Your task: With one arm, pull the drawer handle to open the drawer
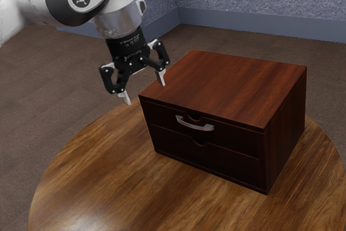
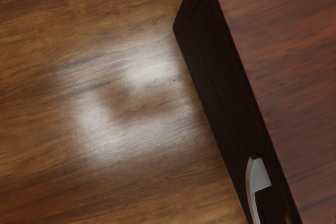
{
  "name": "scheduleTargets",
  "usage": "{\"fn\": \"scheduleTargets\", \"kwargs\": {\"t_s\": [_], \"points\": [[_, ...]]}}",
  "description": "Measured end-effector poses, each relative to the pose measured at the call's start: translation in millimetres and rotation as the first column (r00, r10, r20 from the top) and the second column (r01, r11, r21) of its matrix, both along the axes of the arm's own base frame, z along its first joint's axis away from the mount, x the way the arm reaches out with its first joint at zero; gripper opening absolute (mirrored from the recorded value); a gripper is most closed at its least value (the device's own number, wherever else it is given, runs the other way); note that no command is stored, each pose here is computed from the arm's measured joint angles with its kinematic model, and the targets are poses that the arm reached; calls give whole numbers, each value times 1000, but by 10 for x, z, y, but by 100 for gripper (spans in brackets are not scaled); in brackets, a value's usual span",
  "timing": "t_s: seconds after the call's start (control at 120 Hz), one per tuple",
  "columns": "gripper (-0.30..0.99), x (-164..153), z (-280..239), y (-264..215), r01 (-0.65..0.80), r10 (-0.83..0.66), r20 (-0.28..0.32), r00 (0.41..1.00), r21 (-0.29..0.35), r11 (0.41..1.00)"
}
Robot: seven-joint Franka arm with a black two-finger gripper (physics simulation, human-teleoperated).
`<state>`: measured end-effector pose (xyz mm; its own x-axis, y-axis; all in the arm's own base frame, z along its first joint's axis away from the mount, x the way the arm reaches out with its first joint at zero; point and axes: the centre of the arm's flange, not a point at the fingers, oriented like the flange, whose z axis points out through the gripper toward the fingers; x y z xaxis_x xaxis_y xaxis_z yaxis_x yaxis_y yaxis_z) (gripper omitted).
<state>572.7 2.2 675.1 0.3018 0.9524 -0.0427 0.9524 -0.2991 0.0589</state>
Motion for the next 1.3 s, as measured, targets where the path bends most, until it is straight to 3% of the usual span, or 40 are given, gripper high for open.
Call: {"fn": "scheduleTargets", "kwargs": {"t_s": [0.158,0.383,0.65,1.0,1.3], "points": [[65,-28,-154,-153,-155,154,24,988,13,988],[64,-237,-185,-365,-296,291,112,950,30,955],[63,-164,-394,-780,-342,336,138,932,25,939],[62,-9,-631,-839,-422,419,161,893,-20,906],[59,-253,-490,-683,-488,487,209,848,-46,871]]}}
